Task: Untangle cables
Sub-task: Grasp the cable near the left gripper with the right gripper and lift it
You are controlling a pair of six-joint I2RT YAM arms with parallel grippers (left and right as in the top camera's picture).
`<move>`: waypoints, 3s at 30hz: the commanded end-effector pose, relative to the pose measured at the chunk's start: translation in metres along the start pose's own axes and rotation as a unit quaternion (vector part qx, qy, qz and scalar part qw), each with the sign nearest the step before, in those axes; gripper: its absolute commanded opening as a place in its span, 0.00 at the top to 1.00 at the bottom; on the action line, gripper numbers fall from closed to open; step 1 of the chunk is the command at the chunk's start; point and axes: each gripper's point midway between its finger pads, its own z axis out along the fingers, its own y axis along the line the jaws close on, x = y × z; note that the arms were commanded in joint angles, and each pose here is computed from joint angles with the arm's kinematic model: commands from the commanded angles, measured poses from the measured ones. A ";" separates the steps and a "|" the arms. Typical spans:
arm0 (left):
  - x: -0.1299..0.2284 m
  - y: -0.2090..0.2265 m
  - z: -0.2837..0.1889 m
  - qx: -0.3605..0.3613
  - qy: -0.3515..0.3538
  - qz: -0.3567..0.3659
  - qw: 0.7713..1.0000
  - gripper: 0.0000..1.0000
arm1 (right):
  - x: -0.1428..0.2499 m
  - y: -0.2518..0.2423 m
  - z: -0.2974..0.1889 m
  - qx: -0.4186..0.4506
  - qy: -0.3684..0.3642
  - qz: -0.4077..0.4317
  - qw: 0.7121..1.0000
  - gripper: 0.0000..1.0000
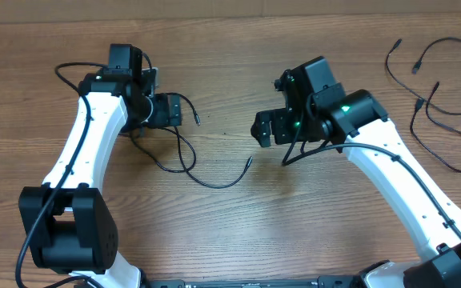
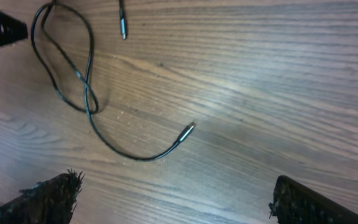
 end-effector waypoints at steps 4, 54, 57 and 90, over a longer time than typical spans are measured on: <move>-0.005 0.092 -0.010 -0.097 -0.017 -0.137 0.986 0.00 | 0.007 0.033 0.000 -0.012 -0.006 -0.030 0.999 0.00; 0.010 0.186 -0.031 -0.130 -0.026 -0.251 0.959 0.00 | 0.026 0.137 0.214 -0.036 -0.025 -0.138 0.989 0.38; 0.010 0.186 -0.031 -0.130 -0.026 -0.251 0.959 0.01 | 0.019 0.138 0.214 -0.033 -0.041 -0.138 0.989 0.52; 0.010 0.186 -0.031 -0.130 -0.026 -0.251 0.959 0.00 | -0.098 0.100 -0.121 0.141 -0.336 -0.117 0.924 0.96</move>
